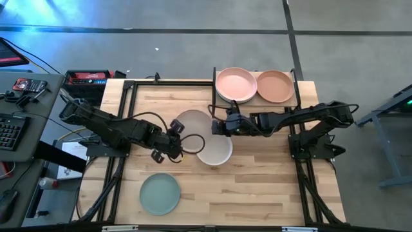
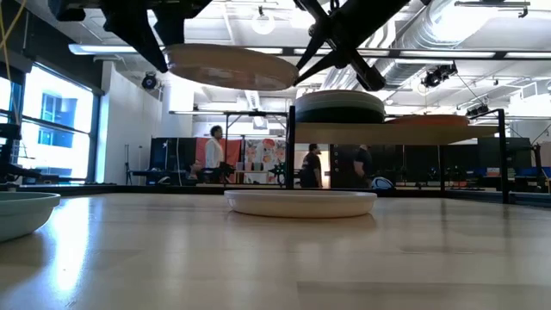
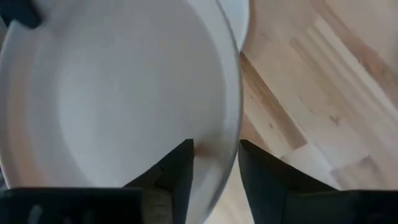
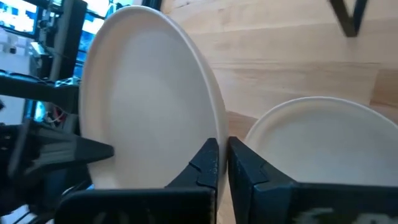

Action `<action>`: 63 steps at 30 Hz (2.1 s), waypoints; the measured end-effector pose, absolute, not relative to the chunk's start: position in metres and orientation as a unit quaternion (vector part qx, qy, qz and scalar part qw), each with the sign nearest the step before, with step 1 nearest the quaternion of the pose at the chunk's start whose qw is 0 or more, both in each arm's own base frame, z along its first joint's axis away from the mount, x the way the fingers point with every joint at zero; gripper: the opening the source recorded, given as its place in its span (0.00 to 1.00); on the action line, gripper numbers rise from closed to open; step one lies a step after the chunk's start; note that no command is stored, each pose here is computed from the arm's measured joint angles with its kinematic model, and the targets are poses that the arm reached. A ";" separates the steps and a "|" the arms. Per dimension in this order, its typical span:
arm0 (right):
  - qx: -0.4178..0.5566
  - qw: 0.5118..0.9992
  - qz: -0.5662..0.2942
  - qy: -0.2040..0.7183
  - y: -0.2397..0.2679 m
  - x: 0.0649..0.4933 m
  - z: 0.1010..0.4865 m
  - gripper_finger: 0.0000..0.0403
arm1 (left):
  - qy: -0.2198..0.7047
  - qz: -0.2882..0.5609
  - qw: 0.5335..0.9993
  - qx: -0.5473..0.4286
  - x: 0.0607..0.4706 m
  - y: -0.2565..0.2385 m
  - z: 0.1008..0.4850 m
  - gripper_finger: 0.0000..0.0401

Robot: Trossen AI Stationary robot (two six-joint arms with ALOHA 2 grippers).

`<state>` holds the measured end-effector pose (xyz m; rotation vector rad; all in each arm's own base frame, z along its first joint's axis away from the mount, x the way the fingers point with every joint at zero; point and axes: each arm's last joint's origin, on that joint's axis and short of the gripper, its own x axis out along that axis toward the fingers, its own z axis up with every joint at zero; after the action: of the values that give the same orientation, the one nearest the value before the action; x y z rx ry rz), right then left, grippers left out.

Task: Place and stack plates onto a shelf
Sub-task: Stack the gray plate on top of the brown plate on the shelf

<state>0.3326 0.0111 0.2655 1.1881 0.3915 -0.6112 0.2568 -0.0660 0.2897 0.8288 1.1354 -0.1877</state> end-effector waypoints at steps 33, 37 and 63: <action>0.529 0.731 -0.366 0.227 -0.009 0.281 0.288 0.00 | 0.492 0.004 0.809 0.322 0.261 -0.072 0.293 0.31; 0.522 0.734 -0.375 0.219 -0.013 0.257 0.304 0.00 | 0.491 0.009 0.813 0.313 0.262 -0.070 0.294 0.31; 0.489 0.690 -0.531 0.049 -0.041 0.075 0.364 0.00 | 0.528 0.151 0.806 0.222 0.273 0.023 0.295 0.31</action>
<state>0.0751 -0.0407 0.3637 1.0943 0.1087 -1.1863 0.2726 0.0231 0.2945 0.4751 1.1300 0.3231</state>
